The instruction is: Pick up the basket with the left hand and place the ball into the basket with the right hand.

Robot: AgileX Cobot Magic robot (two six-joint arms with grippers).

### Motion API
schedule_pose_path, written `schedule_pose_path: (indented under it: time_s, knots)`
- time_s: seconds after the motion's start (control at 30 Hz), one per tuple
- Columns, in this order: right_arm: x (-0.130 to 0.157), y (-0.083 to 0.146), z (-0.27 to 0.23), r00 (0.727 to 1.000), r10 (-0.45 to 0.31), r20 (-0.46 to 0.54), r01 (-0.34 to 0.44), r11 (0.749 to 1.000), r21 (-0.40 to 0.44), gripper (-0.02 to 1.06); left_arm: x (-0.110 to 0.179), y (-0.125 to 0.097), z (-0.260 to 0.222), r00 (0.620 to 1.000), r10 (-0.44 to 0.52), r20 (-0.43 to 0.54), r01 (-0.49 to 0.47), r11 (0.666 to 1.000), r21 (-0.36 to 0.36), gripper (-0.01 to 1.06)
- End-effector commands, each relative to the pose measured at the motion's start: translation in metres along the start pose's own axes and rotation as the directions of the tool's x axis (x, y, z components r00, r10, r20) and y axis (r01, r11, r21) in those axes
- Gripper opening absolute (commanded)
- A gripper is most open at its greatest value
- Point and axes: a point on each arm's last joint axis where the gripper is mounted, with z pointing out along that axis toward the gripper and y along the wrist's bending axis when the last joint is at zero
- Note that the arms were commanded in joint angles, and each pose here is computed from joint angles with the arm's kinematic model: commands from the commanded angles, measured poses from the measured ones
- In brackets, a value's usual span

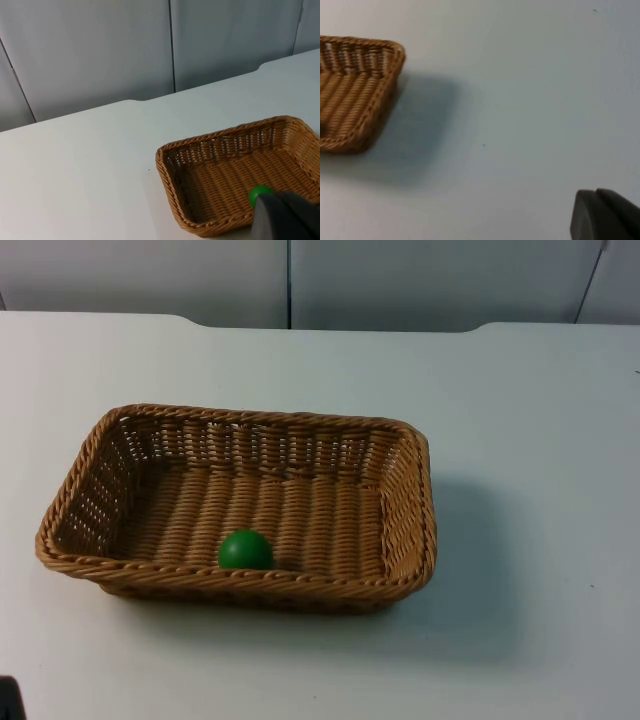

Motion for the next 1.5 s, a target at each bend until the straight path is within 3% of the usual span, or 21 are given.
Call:
schedule_pose_path:
  time_s: [0.0, 0.1, 0.23, 0.3, 0.47, 0.6, 0.7, 0.87, 1.1, 1.23, 1.47]
  knots:
    - [0.001, 0.0, -0.001, 1.0, 0.026, 0.008, -0.027, 0.999, 0.047, 0.0, 0.001, 0.0, 0.0, 1.0, -0.002, -0.003, 0.002, 1.0, 0.004, 0.0]
    - [0.002, 0.0, -0.003, 0.998, 0.067, 0.011, -0.067, 0.991, 0.12, 0.0, 0.001, 0.0, 0.0, 1.0, -0.004, -0.003, 0.004, 1.0, 0.004, 0.0]
    - [0.004, 0.004, -0.005, 0.989, 0.143, 0.026, -0.145, 0.953, 0.266, 0.0, 0.001, 0.0, 0.0, 1.0, -0.029, -0.003, 0.029, 1.0, 0.004, 0.0]
    - [0.004, 0.006, -0.005, 0.989, 0.145, 0.023, -0.146, 0.952, 0.271, 0.0, 0.001, 0.0, 0.0, 1.0, -0.029, -0.003, 0.029, 1.0, 0.004, 0.0]
    - [0.004, 0.018, -0.001, 0.993, 0.121, 0.008, -0.12, 0.981, 0.152, 0.0, 0.001, 0.0, 0.0, 1.0, -0.028, 0.001, 0.028, 1.0, 0.002, 0.0]
    - [0.004, 0.019, -0.001, 0.994, 0.109, 0.007, -0.109, 0.984, 0.144, 0.0, 0.005, 0.001, 0.0, 0.999, -0.014, -0.045, 0.013, 1.0, -0.005, 0.0]
    - [0.004, 0.022, -0.001, 0.998, 0.065, 0.001, -0.065, 0.994, 0.092, 0.0, 0.01, 0.002, -0.001, 0.995, 0.0, -0.1, -0.001, 1.0, -0.015, 0.0]
    - [0.004, 0.022, -0.001, 0.999, 0.035, -0.003, -0.035, 0.998, 0.048, 0.0, 0.01, 0.002, -0.001, 0.995, -0.012, -0.102, 0.011, 1.0, -0.018, 0.0]
    - [0.004, 0.023, -0.001, 1.0, 0.03, -0.003, -0.03, 0.999, 0.039, 0.0, 0.014, 0.007, -0.001, 0.986, -0.102, -0.135, 0.09, 0.992, -0.089, 0.0]
    - [0.004, 0.023, -0.001, 1.0, 0.03, -0.003, -0.03, 0.999, 0.039, 0.0, 0.018, 0.013, -0.005, 0.985, -0.1, -0.137, 0.077, 0.983, -0.166, 0.0]
    - [0.004, 0.023, -0.001, 0.999, 0.037, -0.003, -0.037, 0.999, 0.039, 0.0, 0.021, 0.014, -0.013, 0.991, -0.081, -0.104, 0.059, 0.977, -0.207, 0.0]
